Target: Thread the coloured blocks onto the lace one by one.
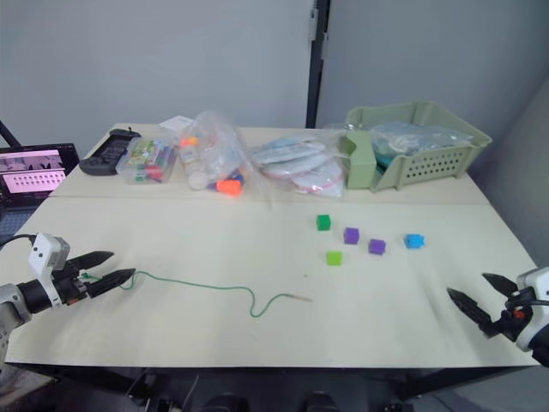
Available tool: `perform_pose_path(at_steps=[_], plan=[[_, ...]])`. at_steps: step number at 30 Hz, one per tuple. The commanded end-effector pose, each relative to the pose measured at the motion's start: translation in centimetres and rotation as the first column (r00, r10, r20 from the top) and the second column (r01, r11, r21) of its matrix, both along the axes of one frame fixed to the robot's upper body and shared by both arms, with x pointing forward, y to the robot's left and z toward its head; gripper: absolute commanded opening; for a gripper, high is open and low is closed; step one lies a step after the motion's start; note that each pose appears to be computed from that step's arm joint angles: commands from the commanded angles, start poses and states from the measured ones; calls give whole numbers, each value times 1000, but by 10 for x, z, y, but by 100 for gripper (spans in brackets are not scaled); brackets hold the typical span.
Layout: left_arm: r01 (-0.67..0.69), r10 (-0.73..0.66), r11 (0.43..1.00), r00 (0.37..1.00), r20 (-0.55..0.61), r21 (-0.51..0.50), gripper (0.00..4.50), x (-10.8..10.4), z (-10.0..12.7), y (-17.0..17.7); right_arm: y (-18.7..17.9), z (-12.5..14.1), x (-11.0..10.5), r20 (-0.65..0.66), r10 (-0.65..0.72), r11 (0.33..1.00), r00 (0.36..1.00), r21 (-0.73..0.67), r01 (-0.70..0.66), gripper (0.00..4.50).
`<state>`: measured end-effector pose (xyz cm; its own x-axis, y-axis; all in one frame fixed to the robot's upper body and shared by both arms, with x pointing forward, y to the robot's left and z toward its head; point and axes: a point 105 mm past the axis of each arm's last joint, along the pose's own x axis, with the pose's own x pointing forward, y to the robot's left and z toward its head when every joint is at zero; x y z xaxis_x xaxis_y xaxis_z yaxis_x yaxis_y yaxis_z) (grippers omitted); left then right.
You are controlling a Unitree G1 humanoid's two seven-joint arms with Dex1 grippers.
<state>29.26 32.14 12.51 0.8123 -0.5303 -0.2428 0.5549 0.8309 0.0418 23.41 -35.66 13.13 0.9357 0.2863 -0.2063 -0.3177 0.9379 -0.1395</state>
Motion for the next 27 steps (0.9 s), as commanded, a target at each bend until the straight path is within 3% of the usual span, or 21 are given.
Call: perform_pose_path(at_steps=[1, 8, 10, 12, 20, 24, 27], plan=[[28, -29, 999, 998, 54, 19, 450, 1, 15, -6, 0, 11, 0, 53, 6, 1000, 999, -8, -6, 443], [271, -267, 956, 962, 56, -110, 450, 0, 28, -81, 42, 15, 6, 71, 215, 973, 974, 74, -221, 443], [460, -463, 875, 886, 14, -148, 450, -11, 25, -134, 75, 10, 2, 10, 390, 917, 921, 93, -389, 443], [556, -564, 816, 826, -10, -157, 450, -17, 24, -162, 92, 7, 0, -27, 477, 875, 878, 105, -472, 443], [799, -797, 601, 601, -70, 18, 450, -21, 10, -241, 116, 3, -1, -113, 609, 792, 785, 32, -610, 443], [814, -809, 562, 577, -106, 146, 450, -6, -6, -262, 120, 5, -1, -106, 608, 793, 787, 21, -609, 443], [827, -821, 535, 557, -126, 175, 450, 1, -15, -272, 121, 5, -3, -99, 602, 797, 792, 15, -604, 443]])
